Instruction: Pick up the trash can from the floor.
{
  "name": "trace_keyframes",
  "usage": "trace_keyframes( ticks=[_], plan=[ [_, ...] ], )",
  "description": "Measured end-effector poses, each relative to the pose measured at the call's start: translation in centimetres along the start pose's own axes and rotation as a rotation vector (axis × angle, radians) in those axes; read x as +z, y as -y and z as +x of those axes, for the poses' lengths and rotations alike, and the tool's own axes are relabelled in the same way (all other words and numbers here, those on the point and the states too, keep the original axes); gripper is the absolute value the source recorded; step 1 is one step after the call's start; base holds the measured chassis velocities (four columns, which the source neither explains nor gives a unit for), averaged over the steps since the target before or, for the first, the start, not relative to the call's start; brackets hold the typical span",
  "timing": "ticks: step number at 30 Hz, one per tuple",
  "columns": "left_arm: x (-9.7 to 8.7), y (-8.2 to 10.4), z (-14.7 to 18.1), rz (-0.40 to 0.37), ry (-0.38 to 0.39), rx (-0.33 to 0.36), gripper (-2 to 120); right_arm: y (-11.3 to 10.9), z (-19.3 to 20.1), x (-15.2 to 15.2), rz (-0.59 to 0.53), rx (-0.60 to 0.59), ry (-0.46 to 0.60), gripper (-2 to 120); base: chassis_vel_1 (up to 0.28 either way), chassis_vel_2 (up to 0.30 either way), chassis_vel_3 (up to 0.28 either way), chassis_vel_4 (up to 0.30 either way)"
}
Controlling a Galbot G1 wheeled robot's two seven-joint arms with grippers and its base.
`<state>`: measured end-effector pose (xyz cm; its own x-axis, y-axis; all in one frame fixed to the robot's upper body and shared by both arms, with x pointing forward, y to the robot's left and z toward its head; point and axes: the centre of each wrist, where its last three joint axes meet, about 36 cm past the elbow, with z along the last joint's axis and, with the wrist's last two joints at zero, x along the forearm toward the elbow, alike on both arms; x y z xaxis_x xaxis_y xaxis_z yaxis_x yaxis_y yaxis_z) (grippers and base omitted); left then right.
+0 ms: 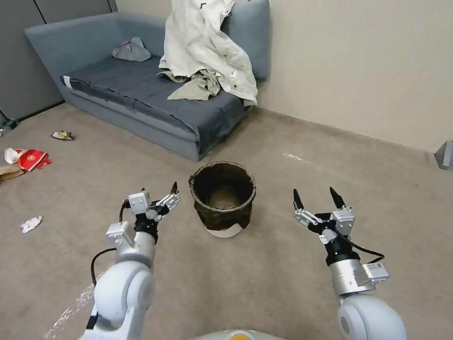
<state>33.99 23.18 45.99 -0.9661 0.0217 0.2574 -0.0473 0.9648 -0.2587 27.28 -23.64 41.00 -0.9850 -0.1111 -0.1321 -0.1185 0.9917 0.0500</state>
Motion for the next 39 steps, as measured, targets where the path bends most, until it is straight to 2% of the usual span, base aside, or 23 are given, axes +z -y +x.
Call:
trace_keyframes(
  ticks=[1, 3, 7, 16, 20, 22, 24, 26, 32, 39],
  plan=[
    [0.2, -0.6, -1.0, -0.003, -0.042, 0.002, 100, 0.0, 0.0, -0.2, 0.001, -0.002, 0.001, 100, 0.0, 0.0, 0.0, 0.0],
    [0.3, -0.7, -1.5, 0.0, -0.06, 0.003, 100, 0.0, 0.0, -0.3, 0.001, -0.002, 0.001, 100, 0.0, 0.0, 0.0, 0.0],
    [0.4, -1.2, -4.7, 0.055, -0.178, 0.032, 100, 0.0, 0.1, -0.4, 0.0, 0.009, -0.001, 100, 0.0, 0.0, 0.0, 0.0],
    [-0.2, -1.2, -8.6, 0.068, -0.211, 0.069, 100, 0.0, 0.1, -0.1, 0.005, 0.033, -0.009, 100, 0.0, 0.0, 0.0, 0.0],
    [-1.3, -0.6, -11.9, 0.076, -0.272, 0.079, 99, 0.1, 0.0, 0.0, 0.006, 0.049, -0.011, 100, 0.0, 0.0, 0.0, 0.0],
    [-1.5, -0.5, -12.2, 0.076, -0.28, 0.078, 99, 0.2, 0.0, 0.0, 0.006, 0.05, -0.011, 100, 0.0, 0.0, 0.0, 0.0],
    [-1.8, -0.1, -13.9, 0.068, -0.326, 0.067, 99, 0.3, 0.0, -0.1, 0.009, 0.061, -0.011, 100, 0.0, 0.0, 0.0, 0.0],
    [-1.9, -0.1, -14.2, 0.065, -0.335, 0.063, 99, 0.4, 0.0, -0.1, 0.01, 0.063, -0.011, 100, 0.0, 0.0, 0.0, 0.0],
    [-1.1, 0.1, -16.7, 0.066, -0.423, 0.049, 97, 0.7, 0.0, -0.1, 0.013, 0.078, -0.009, 100, 0.0, 0.0, 0.0, 0.0],
    [-0.8, 0.4, -17.8, 0.064, -0.465, 0.035, 95, 0.8, 0.0, -0.2, 0.014, 0.081, -0.007, 100, 0.0, 0.0, 0.0, 0.0]
  ],
)
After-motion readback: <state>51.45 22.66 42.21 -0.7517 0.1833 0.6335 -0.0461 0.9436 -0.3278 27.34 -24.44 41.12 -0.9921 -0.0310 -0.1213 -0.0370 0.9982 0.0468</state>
